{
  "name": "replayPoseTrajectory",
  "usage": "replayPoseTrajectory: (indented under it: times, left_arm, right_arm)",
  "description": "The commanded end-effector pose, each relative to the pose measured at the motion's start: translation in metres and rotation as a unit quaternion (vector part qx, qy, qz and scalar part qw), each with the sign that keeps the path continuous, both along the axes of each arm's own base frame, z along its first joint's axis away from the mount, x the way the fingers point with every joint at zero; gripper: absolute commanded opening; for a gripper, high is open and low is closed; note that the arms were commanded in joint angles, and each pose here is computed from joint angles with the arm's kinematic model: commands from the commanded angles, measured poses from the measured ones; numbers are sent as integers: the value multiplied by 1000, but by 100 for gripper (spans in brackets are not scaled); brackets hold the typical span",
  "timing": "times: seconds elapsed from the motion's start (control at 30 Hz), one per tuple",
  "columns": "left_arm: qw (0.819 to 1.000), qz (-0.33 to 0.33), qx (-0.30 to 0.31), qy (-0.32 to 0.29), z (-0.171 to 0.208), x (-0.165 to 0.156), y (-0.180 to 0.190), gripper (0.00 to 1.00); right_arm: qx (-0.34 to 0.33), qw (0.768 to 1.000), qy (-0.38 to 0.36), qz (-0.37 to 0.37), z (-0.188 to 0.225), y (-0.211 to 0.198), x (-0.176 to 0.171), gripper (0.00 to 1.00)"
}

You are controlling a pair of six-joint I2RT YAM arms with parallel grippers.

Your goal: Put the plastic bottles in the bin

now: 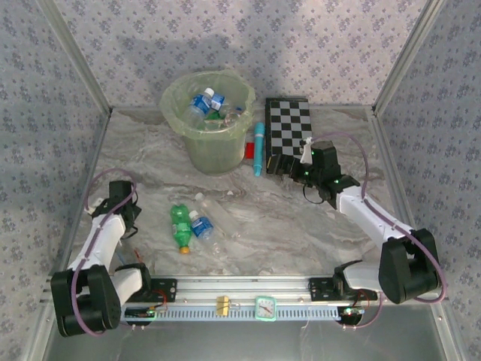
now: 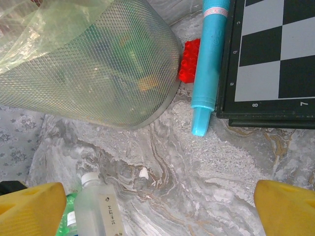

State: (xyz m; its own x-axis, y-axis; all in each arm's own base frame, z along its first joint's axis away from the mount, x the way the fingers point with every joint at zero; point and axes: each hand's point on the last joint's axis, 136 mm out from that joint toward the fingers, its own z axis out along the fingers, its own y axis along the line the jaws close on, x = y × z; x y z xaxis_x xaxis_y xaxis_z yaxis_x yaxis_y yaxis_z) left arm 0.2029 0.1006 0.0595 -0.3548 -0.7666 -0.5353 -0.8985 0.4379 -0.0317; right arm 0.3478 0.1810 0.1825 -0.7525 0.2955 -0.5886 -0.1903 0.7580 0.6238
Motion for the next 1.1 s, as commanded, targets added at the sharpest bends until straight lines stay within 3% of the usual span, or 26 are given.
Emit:
replayPoseTrajectory:
  times: [0.0,0.23,0.5,0.77,1.07]
  left_arm:
    - [1000,9,-13,-5,-11,4,-1,100]
    - [1000,-5,-27,1,-21,15,-5,100]
    - [994,-47,-95,-38,-26,47,-34,100]
    - [990,-91,-109,-20,-31,58,-55,100]
    - [990,-113,-88,-3,-15,57,-51,100]
  right_arm:
    - [-4,1000,0,8,7,4,2,100]
    - [-8,1000,-2,2,10,3,2,100]
    - [-9,1000,1,2,9,5,3,100]
    - [-14,1000,6,1,3,5,0,100]
    - [-23,1000,8,-5,-6,-1,-2,100]
